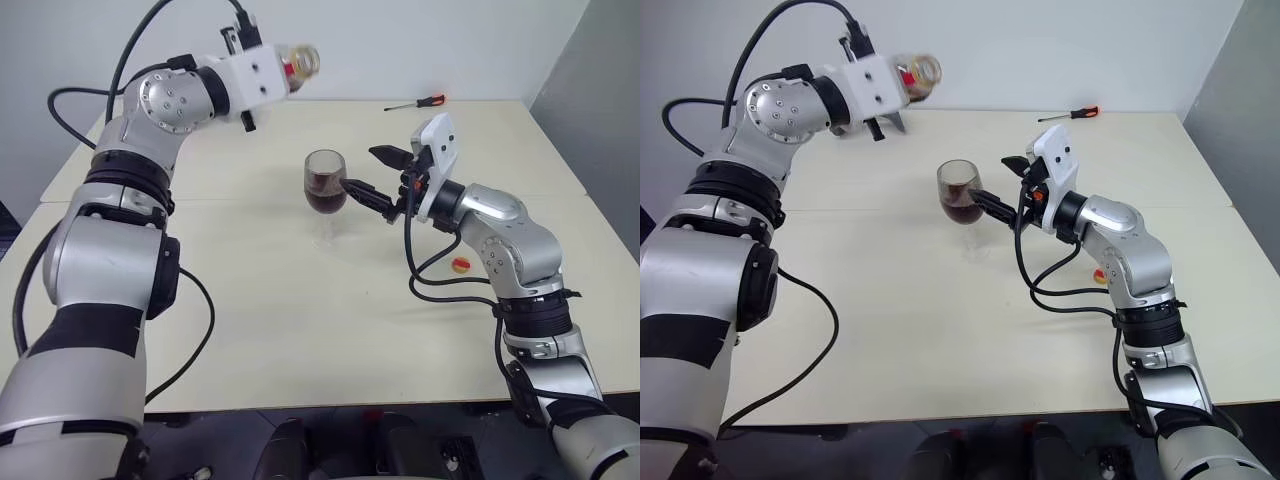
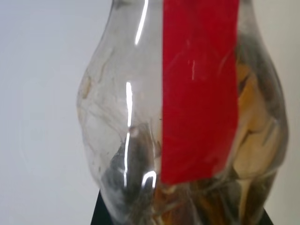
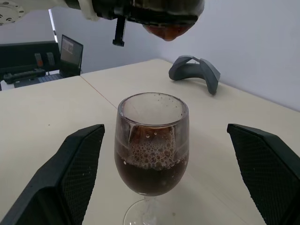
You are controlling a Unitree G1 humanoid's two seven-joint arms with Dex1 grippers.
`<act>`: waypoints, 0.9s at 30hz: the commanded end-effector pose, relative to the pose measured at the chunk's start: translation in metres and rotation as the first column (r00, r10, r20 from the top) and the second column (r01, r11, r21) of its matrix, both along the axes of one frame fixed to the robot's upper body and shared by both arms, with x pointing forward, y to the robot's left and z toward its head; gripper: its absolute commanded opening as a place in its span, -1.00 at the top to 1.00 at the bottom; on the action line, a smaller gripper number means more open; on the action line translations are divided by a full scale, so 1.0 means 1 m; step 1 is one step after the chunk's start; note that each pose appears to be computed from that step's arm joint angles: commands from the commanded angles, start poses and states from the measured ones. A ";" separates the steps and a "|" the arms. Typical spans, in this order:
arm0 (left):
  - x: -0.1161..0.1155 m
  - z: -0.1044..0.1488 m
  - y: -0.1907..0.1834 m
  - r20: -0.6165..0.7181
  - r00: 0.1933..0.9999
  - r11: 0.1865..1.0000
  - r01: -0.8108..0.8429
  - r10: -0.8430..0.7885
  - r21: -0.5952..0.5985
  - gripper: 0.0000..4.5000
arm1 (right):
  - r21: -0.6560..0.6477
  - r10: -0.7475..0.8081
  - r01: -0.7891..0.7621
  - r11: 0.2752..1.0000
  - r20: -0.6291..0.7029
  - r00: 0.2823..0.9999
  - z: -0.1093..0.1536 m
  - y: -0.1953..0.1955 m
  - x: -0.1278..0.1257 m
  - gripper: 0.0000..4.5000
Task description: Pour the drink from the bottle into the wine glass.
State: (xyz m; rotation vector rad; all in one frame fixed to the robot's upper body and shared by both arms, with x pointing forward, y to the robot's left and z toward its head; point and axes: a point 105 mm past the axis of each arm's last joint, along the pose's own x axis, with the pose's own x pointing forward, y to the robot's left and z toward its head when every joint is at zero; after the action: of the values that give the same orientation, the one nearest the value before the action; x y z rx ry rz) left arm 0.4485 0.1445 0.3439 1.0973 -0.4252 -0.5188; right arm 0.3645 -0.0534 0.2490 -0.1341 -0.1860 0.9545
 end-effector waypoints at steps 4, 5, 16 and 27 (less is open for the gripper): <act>-0.009 0.041 0.013 0.032 0.998 0.926 0.063 -0.055 -0.373 0.62 | 0.060 0.096 -0.099 0.993 0.048 0.994 0.017 -0.003 -0.024 -1.00; -0.009 0.041 0.016 0.030 0.998 0.912 0.064 -0.056 -0.406 0.62 | 0.064 0.122 -0.124 0.990 0.045 0.992 0.016 -0.004 -0.031 -1.00; -0.027 -0.009 0.108 -0.010 0.970 0.730 -0.189 0.242 -0.657 0.62 | 0.104 0.259 -0.253 0.962 -0.052 0.964 -0.013 -0.016 -0.095 -1.00; -0.057 -0.117 0.163 -0.285 0.903 0.379 -0.398 0.322 -0.835 0.62 | 0.155 0.255 -0.242 0.958 -0.067 0.965 -0.023 -0.017 -0.116 -1.00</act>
State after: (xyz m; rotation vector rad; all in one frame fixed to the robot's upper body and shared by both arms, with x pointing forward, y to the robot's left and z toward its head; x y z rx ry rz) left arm 0.3934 0.3086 0.2212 0.1435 -0.2551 0.1185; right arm 0.2554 -0.0694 0.2117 0.0716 -0.1165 1.1863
